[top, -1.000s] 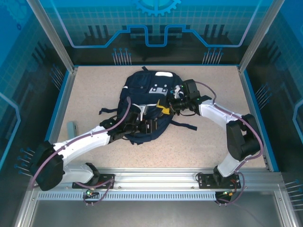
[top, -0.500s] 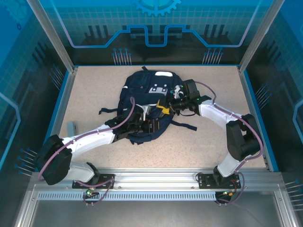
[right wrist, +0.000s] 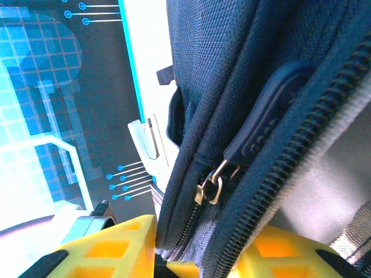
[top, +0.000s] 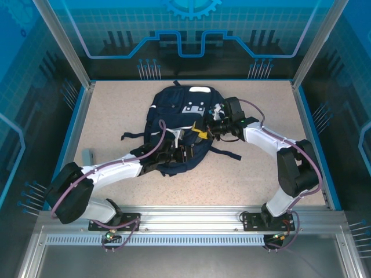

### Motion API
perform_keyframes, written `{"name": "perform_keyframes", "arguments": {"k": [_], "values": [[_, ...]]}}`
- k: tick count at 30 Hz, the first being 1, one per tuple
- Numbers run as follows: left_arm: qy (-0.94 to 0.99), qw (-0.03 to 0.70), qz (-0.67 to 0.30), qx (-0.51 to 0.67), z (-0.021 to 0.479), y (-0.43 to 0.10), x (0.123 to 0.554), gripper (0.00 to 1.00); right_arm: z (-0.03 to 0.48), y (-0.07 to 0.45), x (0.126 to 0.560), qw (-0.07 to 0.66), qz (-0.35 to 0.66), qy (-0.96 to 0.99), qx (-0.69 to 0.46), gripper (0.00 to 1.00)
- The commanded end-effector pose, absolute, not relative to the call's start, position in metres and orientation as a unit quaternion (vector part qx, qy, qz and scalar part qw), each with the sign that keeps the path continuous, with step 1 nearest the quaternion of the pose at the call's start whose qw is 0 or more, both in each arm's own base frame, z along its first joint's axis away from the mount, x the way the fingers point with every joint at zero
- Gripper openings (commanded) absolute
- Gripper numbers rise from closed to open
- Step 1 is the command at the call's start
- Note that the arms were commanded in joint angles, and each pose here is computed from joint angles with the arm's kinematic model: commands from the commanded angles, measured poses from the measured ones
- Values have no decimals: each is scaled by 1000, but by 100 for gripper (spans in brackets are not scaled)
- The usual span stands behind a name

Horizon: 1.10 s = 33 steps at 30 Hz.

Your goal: Pack books, pencil case, and school supplies into a backpack

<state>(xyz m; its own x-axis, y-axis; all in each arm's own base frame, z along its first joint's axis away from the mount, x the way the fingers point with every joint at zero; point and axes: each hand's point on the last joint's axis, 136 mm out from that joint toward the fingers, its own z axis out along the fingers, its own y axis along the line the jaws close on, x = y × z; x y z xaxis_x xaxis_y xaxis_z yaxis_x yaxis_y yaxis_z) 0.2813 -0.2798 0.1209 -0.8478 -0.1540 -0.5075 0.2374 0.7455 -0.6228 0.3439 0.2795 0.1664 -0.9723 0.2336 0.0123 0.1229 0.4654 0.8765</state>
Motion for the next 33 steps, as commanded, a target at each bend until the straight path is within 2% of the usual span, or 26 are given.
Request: {"name": "perform_keyframes", "arguments": {"k": [1,8,17,23,26,33], "values": [[874,318,-366,22,134,-281,297,14,189,293,341,62,537,839,64,35],[892,304,-334,33,122,-268,286,0,183,280,348,75,519,847,80,31],[943,229,-236,42,97,-222,243,0,169,254,370,105,482,863,111,11],[958,226,-178,19,89,-186,232,0,160,242,380,115,475,863,128,7],[951,236,-200,20,92,-191,235,0,161,247,377,109,487,859,117,12],[917,273,-284,59,119,-228,251,0,153,272,350,82,509,850,110,49]]}}
